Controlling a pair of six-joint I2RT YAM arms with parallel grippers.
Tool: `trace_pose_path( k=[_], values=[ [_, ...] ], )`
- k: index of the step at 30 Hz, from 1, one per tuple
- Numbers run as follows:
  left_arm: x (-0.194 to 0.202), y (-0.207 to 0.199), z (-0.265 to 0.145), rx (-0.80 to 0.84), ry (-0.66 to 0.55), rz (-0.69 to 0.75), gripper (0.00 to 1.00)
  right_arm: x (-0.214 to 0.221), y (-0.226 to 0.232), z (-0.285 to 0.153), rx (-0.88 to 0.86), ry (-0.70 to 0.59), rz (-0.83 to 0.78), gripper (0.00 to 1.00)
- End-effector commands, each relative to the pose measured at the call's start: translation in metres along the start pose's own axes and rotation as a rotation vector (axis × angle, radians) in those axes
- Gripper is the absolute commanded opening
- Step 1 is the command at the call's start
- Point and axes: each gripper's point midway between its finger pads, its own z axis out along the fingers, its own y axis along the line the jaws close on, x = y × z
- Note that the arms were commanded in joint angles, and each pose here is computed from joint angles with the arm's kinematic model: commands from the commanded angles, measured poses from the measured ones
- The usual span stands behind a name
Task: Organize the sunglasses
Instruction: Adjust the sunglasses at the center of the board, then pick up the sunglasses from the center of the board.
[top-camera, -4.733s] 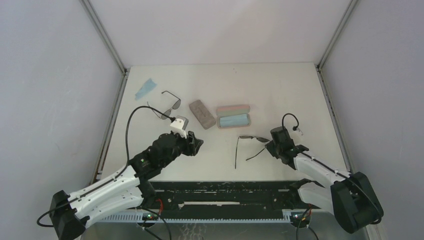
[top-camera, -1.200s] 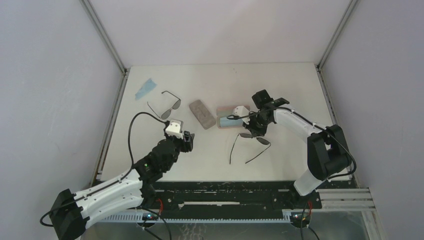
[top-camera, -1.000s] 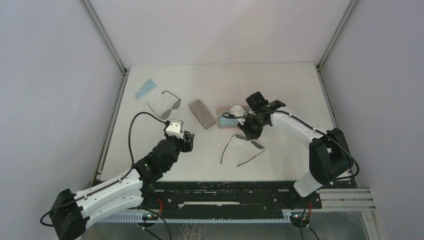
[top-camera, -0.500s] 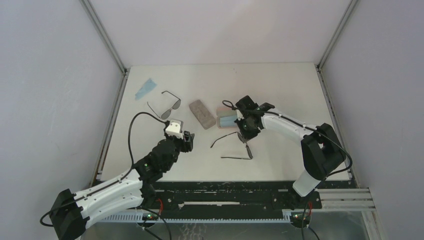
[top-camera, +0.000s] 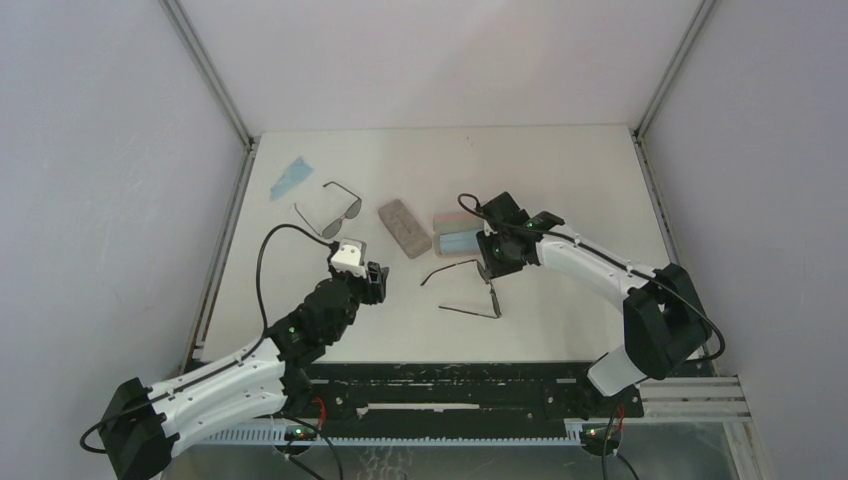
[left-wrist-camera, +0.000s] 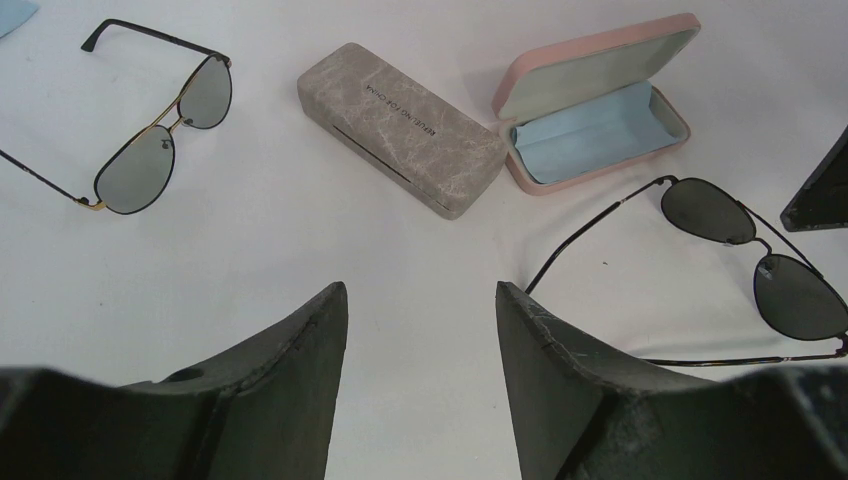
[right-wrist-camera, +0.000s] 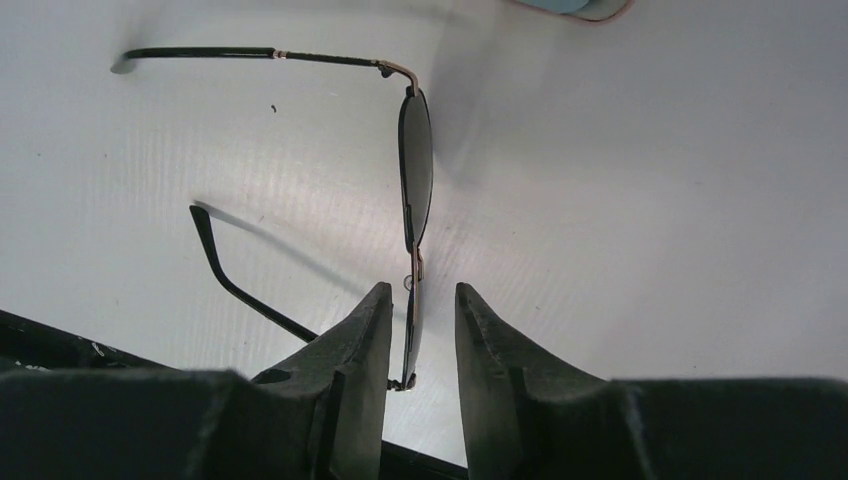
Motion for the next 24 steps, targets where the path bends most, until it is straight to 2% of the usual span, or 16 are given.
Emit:
trace_pose_path(
  k=[1, 15, 24],
  values=[
    [-0.012, 0.002, 0.001, -0.015, -0.04, -0.003, 0.61, -0.008, -0.005, -0.008, 0.024, -0.048, -0.013, 0.29],
    [-0.01, 0.001, 0.004, -0.013, -0.029, 0.003, 0.61, 0.0, -0.001, 0.02, 0.026, 0.021, -0.073, 0.26],
    [-0.01, 0.001, 0.003, -0.012, -0.029, 0.003, 0.61, 0.0, -0.001, 0.026, 0.036, 0.036, -0.086, 0.13]
  ],
)
